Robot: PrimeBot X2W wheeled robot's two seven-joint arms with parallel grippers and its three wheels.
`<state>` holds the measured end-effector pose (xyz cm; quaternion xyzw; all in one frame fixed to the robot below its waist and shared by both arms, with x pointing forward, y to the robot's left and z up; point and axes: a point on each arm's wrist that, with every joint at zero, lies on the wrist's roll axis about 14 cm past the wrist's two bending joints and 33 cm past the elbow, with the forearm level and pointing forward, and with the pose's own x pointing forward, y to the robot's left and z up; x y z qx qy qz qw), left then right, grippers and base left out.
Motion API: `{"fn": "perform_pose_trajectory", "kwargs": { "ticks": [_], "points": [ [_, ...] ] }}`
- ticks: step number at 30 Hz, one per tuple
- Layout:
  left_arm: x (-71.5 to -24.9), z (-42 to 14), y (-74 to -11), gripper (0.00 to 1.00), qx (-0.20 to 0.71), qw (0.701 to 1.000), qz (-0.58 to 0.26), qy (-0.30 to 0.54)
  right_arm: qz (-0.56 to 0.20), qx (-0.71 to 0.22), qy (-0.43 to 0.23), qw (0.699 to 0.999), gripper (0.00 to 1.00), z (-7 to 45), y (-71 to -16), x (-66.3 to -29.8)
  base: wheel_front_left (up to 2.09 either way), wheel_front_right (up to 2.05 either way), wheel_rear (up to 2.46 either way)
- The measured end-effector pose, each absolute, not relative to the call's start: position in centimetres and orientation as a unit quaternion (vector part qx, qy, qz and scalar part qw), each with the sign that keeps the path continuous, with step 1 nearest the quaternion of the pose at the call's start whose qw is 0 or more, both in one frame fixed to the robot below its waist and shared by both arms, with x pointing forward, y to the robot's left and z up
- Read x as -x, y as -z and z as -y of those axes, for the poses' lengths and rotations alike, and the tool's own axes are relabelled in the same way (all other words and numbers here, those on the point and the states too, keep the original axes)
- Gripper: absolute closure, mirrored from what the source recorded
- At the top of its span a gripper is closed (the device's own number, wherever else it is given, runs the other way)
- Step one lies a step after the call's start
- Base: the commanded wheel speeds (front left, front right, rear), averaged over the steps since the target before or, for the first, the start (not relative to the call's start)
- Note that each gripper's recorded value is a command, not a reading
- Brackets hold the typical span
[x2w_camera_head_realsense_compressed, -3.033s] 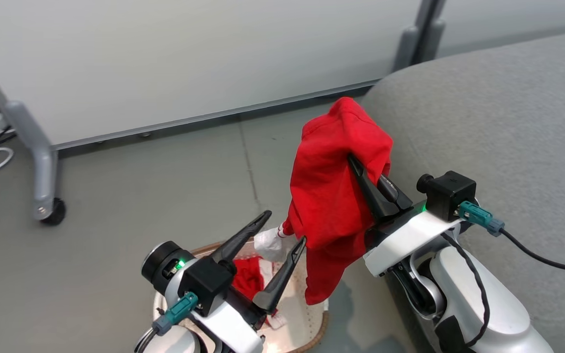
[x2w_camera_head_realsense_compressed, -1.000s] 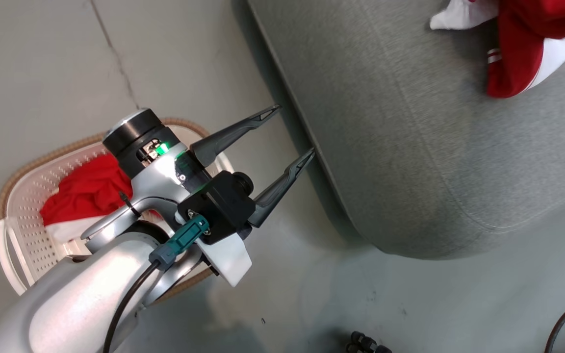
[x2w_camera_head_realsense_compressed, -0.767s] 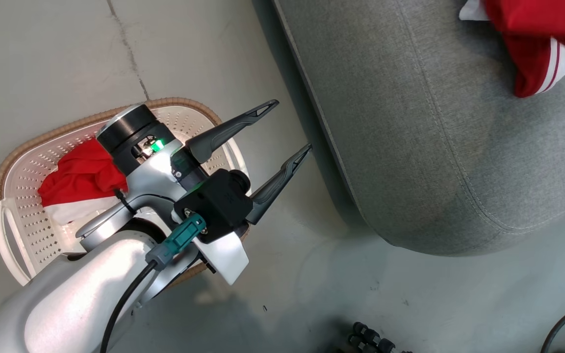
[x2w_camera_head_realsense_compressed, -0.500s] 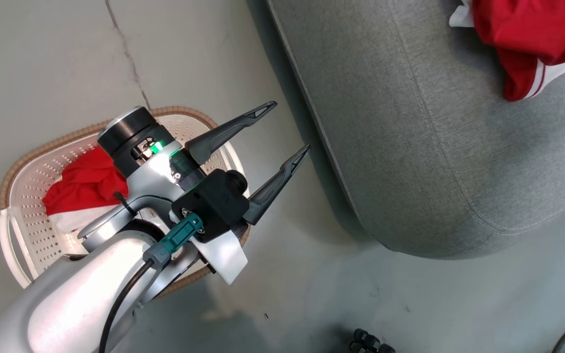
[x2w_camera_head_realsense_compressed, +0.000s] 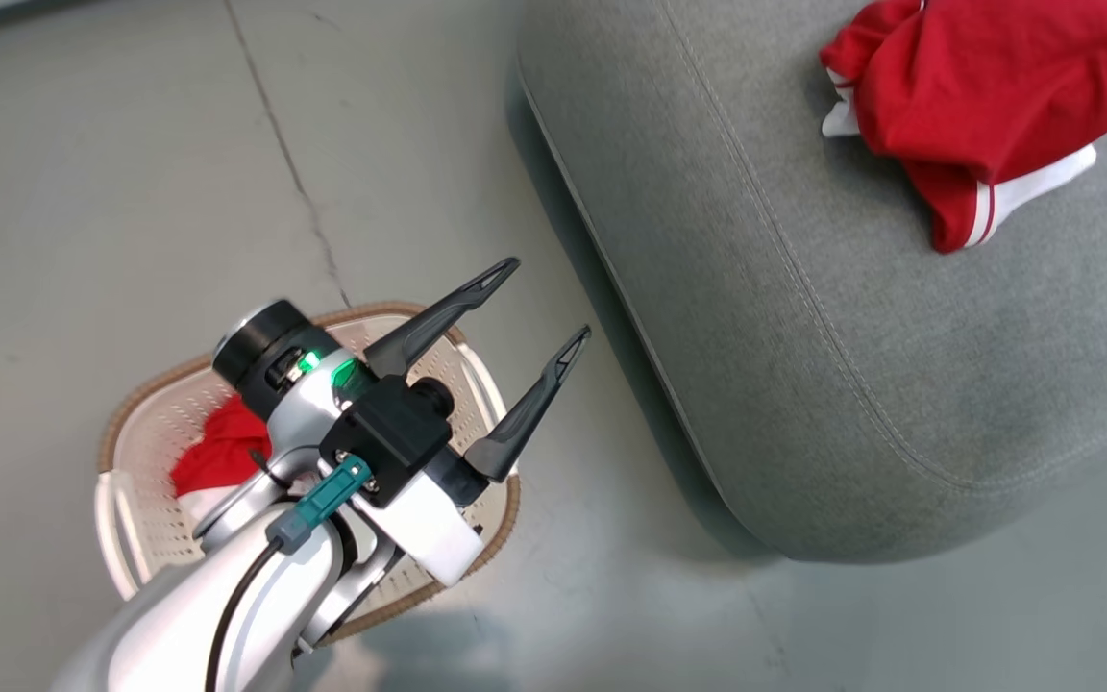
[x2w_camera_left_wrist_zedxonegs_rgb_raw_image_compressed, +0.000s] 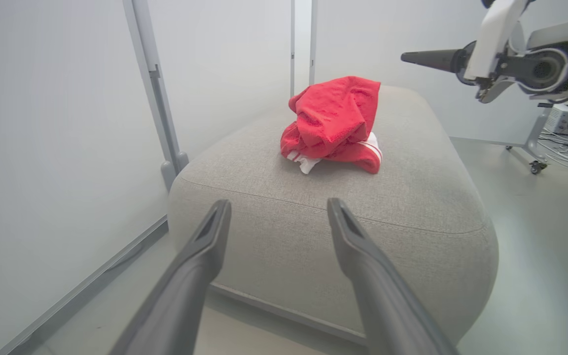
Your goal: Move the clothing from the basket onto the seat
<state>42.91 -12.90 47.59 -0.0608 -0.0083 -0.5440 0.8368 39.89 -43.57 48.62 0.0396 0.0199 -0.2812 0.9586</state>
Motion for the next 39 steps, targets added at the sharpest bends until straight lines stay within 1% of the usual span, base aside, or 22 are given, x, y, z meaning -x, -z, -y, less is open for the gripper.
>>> {"fn": "perform_pose_trajectory", "kwargs": {
  "ticks": [4, 9, 20, 22, 31, 39],
  "points": [
    [-42.7, 11.3, -48.5, 0.0, 0.066, 0.858, 0.01, 0.509, 0.017, -0.039, 0.254, 0.966, 0.0, 41.5, -50.4, -39.7, 0.0, 0.0, 0.0],
    [-43.1, 8.2, -49.1, 0.0, 0.068, 0.89, 0.014, 0.451, 0.055, -0.04, 0.196, 0.978, 0.0, 37.0, -52.0, -41.2, 0.0, 0.0, 0.0],
    [-43.3, -0.3, -50.1, 0.0, 0.066, 0.952, 0.014, 0.299, 0.069, -0.057, 0.064, 0.994, 0.0, 25.8, -52.1, -43.5, 0.0, 0.0, 0.0],
    [-43.3, -1.1, -50.2, 0.0, 0.066, 0.956, 0.014, 0.286, 0.066, -0.058, 0.054, 0.995, 0.0, 24.9, -52.0, -43.5, 0.0, 0.0, 0.0],
    [-42.0, -7.4, -50.8, 0.0, 0.063, 0.981, 0.016, 0.181, 0.051, -0.064, -0.024, 0.996, 0.0, 18.8, -52.3, -43.0, 0.0, 0.0, 0.0],
    [-40.2, -12.1, -51.5, 0.0, 0.057, 0.993, 0.023, 0.104, 0.048, -0.064, -0.058, 0.995, 0.0, 16.3, -52.8, -41.5, 0.0, 0.0, 0.0]
  ]
}}
